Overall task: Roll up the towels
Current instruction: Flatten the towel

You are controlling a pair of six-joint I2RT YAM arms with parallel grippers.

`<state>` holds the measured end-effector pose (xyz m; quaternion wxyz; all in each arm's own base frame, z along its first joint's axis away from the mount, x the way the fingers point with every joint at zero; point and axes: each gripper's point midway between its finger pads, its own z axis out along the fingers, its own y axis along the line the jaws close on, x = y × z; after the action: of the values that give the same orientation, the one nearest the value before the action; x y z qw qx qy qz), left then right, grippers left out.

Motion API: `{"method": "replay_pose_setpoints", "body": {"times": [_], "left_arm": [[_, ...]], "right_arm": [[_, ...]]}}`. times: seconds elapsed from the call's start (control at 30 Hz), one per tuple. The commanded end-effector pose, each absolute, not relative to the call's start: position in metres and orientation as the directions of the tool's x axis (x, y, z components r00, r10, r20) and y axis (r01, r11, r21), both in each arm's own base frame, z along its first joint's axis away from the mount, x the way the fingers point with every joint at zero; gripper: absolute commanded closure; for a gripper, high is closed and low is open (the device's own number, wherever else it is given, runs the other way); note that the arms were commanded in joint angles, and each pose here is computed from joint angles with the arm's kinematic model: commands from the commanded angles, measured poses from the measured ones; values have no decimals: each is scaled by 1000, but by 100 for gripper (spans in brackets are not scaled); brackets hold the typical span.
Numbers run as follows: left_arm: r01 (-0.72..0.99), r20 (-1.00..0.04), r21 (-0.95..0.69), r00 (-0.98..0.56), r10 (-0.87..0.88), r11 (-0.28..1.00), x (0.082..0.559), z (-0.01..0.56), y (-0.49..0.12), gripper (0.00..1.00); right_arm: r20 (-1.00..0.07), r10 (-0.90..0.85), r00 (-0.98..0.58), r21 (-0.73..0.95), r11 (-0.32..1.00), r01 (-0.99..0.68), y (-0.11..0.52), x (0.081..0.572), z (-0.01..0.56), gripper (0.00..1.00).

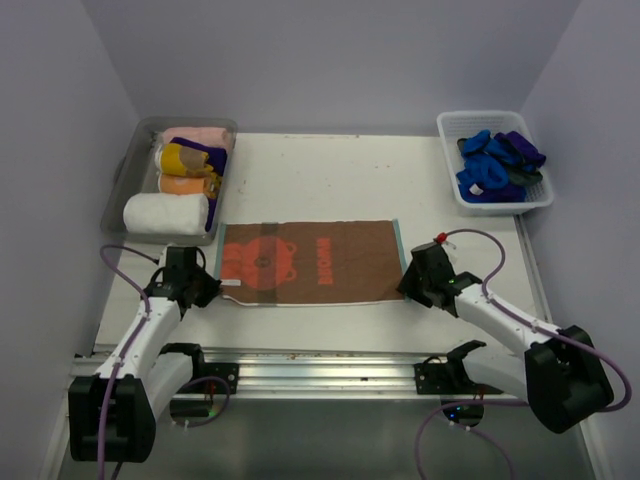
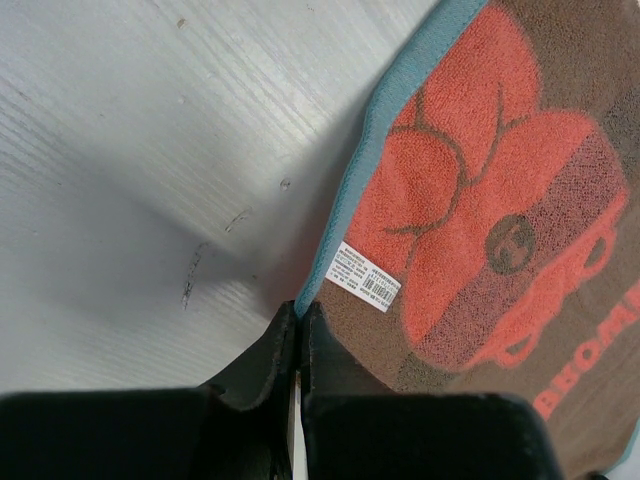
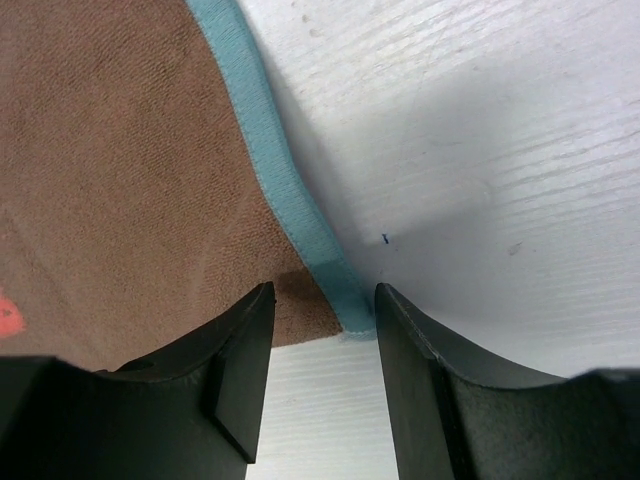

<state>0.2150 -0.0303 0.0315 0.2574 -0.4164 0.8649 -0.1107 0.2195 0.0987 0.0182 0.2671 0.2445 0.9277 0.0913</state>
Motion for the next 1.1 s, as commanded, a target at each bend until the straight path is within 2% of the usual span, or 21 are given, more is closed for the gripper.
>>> {"method": "replay_pose_setpoints", "body": {"times": [0.0,0.07,0.1,0.2,0.27,0.37,0.43,0.63,0.83,1.07], "left_arm": [[-646,-383,-423,-508,-771,636,224,43,-29,100],[-645,-380,-424,-511,-771,636,223,42,-29,100],[-644,-379,-426,-511,-771,636,223,42,-30,100],[-638,-384,-430,-511,-769,638,225,44,-30,100],[-623,-390,-442,-514,-764,645,230,51,-31,100],[-585,-420,-468,-513,-749,663,245,78,-33,100],[-539,-456,-495,-507,-732,682,263,111,-34,100],[-352,-544,-606,-471,-695,713,301,219,-48,100],[-222,-615,-646,-415,-671,730,294,290,-53,100],[-104,-638,-666,-434,-636,739,266,313,-67,100]], "right_arm": [[-381,455,-805,210,890,404,95,188,-6,51],[-379,448,-810,210,894,396,97,187,-7,56],[-381,451,-807,219,892,395,99,189,-7,71],[-406,457,-791,206,889,409,94,192,-3,100],[-437,455,-776,199,890,409,90,198,15,100],[-563,442,-698,209,894,397,78,224,64,100],[-662,432,-612,239,896,375,72,247,113,100],[-812,389,-436,249,905,344,52,269,228,100],[-864,413,-287,321,893,317,32,247,301,100],[-856,454,-246,372,873,316,13,206,321,100]]}}
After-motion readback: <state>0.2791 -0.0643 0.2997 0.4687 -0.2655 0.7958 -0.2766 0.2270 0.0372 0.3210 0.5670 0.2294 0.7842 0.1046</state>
